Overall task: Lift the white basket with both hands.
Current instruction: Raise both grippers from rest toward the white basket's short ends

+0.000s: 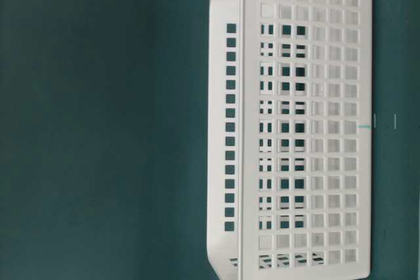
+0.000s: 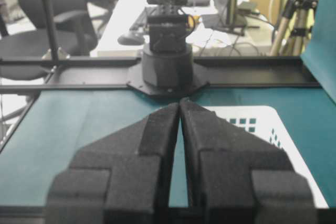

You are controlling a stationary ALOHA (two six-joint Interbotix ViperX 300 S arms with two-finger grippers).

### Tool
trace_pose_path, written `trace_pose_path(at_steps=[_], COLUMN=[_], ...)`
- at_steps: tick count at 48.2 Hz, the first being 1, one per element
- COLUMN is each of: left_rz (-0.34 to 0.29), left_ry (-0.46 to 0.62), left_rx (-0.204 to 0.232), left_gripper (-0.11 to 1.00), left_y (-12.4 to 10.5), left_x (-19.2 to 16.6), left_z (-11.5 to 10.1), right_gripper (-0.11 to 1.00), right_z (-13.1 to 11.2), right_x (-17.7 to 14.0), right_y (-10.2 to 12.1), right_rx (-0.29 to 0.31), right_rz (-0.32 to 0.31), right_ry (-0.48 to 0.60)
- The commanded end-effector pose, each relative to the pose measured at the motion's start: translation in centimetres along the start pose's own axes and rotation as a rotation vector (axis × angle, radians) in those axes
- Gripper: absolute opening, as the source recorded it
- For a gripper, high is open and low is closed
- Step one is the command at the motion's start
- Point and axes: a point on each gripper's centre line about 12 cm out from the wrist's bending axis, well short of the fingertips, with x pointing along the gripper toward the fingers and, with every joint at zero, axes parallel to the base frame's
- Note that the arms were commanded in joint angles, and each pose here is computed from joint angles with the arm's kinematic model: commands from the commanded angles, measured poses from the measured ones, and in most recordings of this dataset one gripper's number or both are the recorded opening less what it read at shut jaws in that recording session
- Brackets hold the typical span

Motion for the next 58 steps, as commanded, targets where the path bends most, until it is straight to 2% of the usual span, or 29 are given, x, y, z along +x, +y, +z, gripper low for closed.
trace_pose_path(at_steps=[1, 3, 8, 12, 17, 21, 22, 28, 32, 39, 42, 48, 54, 58], left_rz=[0.003, 0.008, 0.017, 0.022, 0.043, 0.072, 0.087, 0.156, 0.201, 0.266, 0.291, 0.345, 0.43, 0.481], left_ry=[0.006, 0.017, 0.053, 0.072, 0.096, 0.136, 0.159, 0.244, 0.303, 0.372, 0.383, 0.4, 0.43, 0.452], left_rx=[-0.031, -0.059, -0.139, -0.196, -0.283, -0.374, -0.413, -0.572, -0.66, -0.778, -0.819, -0.903, -0.988, -1.027], left_gripper=[0.14, 0.13, 0.0, -0.05, -0.05, -0.05, -0.05, -0.05, -0.05, -0.05, -0.05, -0.05, -0.05, -0.05], left_y=[0.1, 0.2, 0.3, 0.3, 0.6, 0.9, 1.1, 1.7, 2.0, 2.4, 2.6, 3.2, 4.2, 4.8], left_x=[0.3, 0.4, 0.6, 0.7, 1.1, 1.5, 1.8, 2.5, 3.0, 4.0, 4.4, 5.1, 5.5, 5.5], left_z=[0.6, 0.7, 1.1, 1.7, 2.8, 3.3, 3.3, 3.2, 2.8, 2.4, 2.6, 2.5, 2.0, 1.6], right_gripper=[0.14, 0.12, -0.01, -0.03, -0.03, -0.03, -0.03, -0.03, -0.03, -0.03, -0.03, -0.03, -0.03, -0.03], right_z=[0.8, 1.2, 1.5, 1.7, 2.1, 2.5, 2.4, 1.9, 1.6, 0.3, -0.5, -0.9, -1.4, -1.9], right_x=[0.2, 0.3, 0.6, 0.9, 1.5, 1.9, 2.0, 3.1, 4.0, 5.4, 5.8, 6.1, 5.8, 5.7], right_y=[-0.2, -0.6, -1.6, -2.0, -3.3, -4.3, -4.5, -5.4, -6.0, -6.9, -7.3, -8.1, -8.7, -9.0], right_rx=[0.034, 0.109, 0.307, 0.412, 0.583, 0.688, 0.708, 0.829, 0.882, 0.976, 1.028, 1.092, 1.129, 1.153], right_rz=[-0.014, -0.039, -0.103, -0.131, -0.204, -0.262, -0.275, -0.343, -0.378, -0.454, -0.499, -0.579, -0.669, -0.743], right_ry=[-0.023, -0.021, 0.029, 0.106, 0.206, 0.294, 0.323, 0.508, 0.59, 0.704, 0.75, 0.805, 0.866, 0.907])
